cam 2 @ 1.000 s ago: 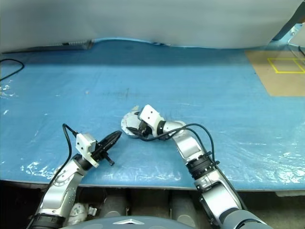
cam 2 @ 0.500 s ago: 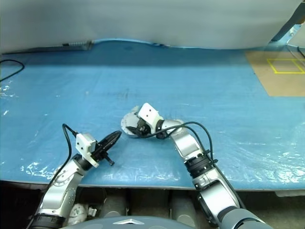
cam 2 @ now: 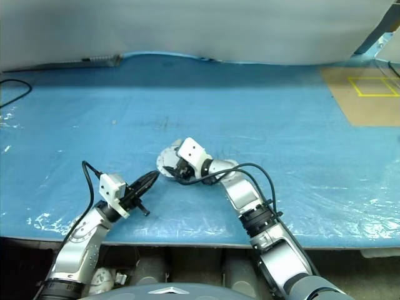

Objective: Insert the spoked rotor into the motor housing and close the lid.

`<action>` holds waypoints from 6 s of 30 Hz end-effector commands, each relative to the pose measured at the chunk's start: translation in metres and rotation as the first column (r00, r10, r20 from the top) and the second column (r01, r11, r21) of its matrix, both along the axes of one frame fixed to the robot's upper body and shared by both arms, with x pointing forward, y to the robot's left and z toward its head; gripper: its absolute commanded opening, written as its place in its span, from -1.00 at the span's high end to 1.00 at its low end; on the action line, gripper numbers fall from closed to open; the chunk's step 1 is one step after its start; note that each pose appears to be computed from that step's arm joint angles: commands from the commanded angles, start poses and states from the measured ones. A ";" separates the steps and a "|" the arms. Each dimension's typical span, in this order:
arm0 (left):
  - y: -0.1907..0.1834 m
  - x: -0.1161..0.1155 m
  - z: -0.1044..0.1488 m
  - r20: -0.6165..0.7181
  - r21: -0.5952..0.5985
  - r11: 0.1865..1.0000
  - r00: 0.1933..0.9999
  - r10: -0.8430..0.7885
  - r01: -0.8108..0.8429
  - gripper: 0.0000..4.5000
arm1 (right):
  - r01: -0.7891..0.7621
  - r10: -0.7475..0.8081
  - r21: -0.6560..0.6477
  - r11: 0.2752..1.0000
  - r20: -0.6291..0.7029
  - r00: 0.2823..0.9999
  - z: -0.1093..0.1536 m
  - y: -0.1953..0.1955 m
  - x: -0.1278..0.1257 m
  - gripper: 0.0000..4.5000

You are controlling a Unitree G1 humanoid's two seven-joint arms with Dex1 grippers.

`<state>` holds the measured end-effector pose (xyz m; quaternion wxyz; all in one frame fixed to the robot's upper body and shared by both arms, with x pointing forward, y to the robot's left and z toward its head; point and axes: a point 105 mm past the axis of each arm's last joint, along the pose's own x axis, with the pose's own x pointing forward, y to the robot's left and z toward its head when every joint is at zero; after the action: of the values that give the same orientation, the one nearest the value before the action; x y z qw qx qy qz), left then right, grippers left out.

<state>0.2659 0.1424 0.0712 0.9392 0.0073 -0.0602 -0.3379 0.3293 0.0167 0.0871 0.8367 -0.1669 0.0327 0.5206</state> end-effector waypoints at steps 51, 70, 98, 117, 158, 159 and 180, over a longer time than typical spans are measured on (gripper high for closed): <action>0.025 0.045 0.039 -0.531 -0.395 0.896 0.846 -0.041 -0.204 0.93 | 0.094 -0.134 -0.213 0.972 -0.181 0.974 -0.049 -0.025 0.005 -0.31; 0.017 0.059 0.027 -0.477 -0.378 0.910 0.878 -0.035 -0.168 0.93 | 0.098 -0.138 -0.218 0.971 -0.179 0.974 -0.049 -0.027 0.006 -0.31; -0.011 0.047 0.004 -0.595 -0.290 0.954 0.795 -0.117 -0.077 0.93 | 0.062 -0.103 -0.209 0.976 -0.191 0.976 -0.050 -0.023 -0.003 -0.31; -0.023 0.046 0.006 -0.606 -0.244 0.970 0.778 -0.163 0.013 0.93 | 0.052 -0.063 -0.076 0.996 -0.146 0.987 -0.016 -0.030 -0.011 -0.99; 0.004 0.065 0.028 -0.530 -0.260 0.963 0.843 -0.088 -0.064 0.93 | 0.109 -0.114 -0.151 0.982 -0.022 0.993 -0.027 -0.064 -0.008 -0.99; 0.004 0.065 0.028 -0.530 -0.260 0.963 0.844 -0.086 -0.065 0.93 | 0.113 -0.117 -0.166 0.980 -0.015 0.993 -0.028 -0.066 -0.007 -0.99; -0.027 0.059 0.052 -0.497 -0.353 0.932 0.828 -0.260 0.080 0.93 | 0.142 -0.178 -0.227 0.964 -0.151 0.972 -0.051 -0.069 0.000 -0.99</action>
<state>0.3268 0.1226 0.1080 0.8787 -0.2416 0.1715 -0.3743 0.3324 -0.0356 0.0800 0.8500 -0.2035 0.0803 0.4791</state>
